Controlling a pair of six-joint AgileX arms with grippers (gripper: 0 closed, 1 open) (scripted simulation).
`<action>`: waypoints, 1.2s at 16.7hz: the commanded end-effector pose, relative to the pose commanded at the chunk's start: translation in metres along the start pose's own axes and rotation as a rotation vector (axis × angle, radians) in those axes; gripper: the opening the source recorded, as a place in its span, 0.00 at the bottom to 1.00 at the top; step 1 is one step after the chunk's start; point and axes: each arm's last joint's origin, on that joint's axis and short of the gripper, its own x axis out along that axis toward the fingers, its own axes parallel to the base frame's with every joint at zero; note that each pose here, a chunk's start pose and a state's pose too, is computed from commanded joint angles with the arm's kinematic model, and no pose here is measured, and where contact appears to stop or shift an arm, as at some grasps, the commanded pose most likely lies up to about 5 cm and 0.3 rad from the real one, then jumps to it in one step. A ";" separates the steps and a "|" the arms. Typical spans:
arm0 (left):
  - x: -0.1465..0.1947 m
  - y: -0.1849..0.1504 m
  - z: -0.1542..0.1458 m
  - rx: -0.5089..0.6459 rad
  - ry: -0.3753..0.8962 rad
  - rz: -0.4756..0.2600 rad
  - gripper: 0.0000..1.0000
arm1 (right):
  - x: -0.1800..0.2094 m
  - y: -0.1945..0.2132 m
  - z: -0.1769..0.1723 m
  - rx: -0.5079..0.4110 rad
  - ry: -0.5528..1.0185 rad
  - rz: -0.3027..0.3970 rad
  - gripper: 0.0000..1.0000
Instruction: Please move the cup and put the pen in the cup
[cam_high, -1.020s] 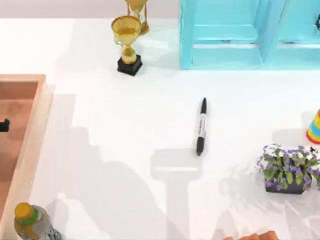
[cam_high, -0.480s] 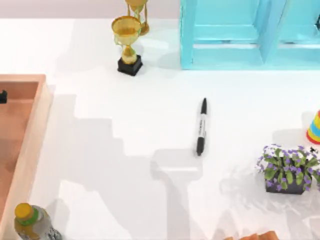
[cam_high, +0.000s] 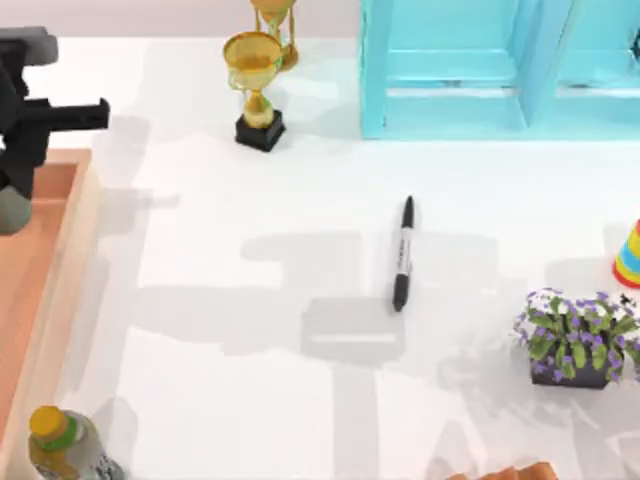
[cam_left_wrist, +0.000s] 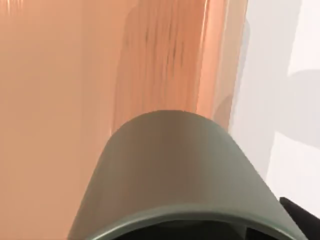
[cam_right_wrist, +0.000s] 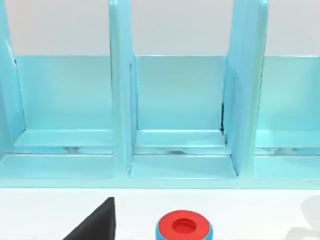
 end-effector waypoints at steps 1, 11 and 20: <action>-0.008 -0.015 -0.007 0.022 0.023 -0.001 0.00 | 0.000 0.000 0.000 0.000 0.000 0.000 1.00; -0.019 -0.050 -0.024 0.073 0.080 0.001 0.00 | 0.000 0.000 0.000 0.000 0.000 0.000 1.00; 0.063 -0.130 -0.012 0.077 0.064 -0.042 0.00 | 0.000 0.000 0.000 0.000 0.000 0.000 1.00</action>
